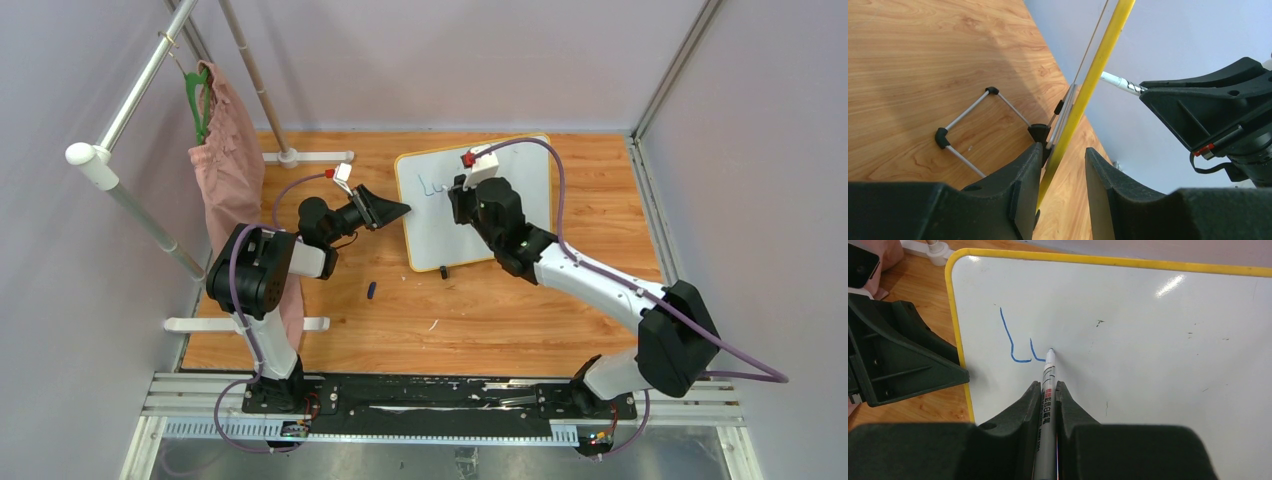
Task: Write a sentence on the whiteboard
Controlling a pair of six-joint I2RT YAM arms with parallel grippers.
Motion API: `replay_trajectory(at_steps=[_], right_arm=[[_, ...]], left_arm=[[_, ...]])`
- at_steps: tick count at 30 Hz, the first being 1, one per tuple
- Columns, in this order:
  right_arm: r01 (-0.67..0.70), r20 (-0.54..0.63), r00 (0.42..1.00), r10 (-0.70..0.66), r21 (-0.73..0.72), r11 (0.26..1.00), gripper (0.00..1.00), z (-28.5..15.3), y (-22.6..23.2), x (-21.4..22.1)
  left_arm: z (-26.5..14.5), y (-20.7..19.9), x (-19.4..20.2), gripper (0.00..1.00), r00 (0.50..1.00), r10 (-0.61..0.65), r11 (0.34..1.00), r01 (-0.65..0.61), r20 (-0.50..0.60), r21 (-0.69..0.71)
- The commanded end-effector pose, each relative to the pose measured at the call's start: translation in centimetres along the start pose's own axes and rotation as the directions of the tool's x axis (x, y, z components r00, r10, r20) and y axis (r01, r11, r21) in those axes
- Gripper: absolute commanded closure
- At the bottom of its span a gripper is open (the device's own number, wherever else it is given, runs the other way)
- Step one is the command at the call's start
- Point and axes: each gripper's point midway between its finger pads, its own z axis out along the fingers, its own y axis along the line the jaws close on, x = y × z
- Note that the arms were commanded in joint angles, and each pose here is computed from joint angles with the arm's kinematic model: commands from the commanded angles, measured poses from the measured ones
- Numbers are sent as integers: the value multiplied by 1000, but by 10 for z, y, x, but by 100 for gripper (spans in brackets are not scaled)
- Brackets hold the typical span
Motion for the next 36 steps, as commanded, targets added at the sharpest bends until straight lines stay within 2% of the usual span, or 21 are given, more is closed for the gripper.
replay_trajectory(at_steps=[1,28,36], right_arm=[[0,43,999,0,-5,1000,100,6,0,-19],[8,38,999,-4,-86,996,100,10,29,-17],[-14,102,995,15,-8,1000,100,-12,6,-35]], left_arm=[[1,-9,-5,58,999,38,998,-39,10,40],[2,-13,-3,59,999,41,998,-41,4,53],[2,-14,-4,59,999,43,997,-44,5,57]])
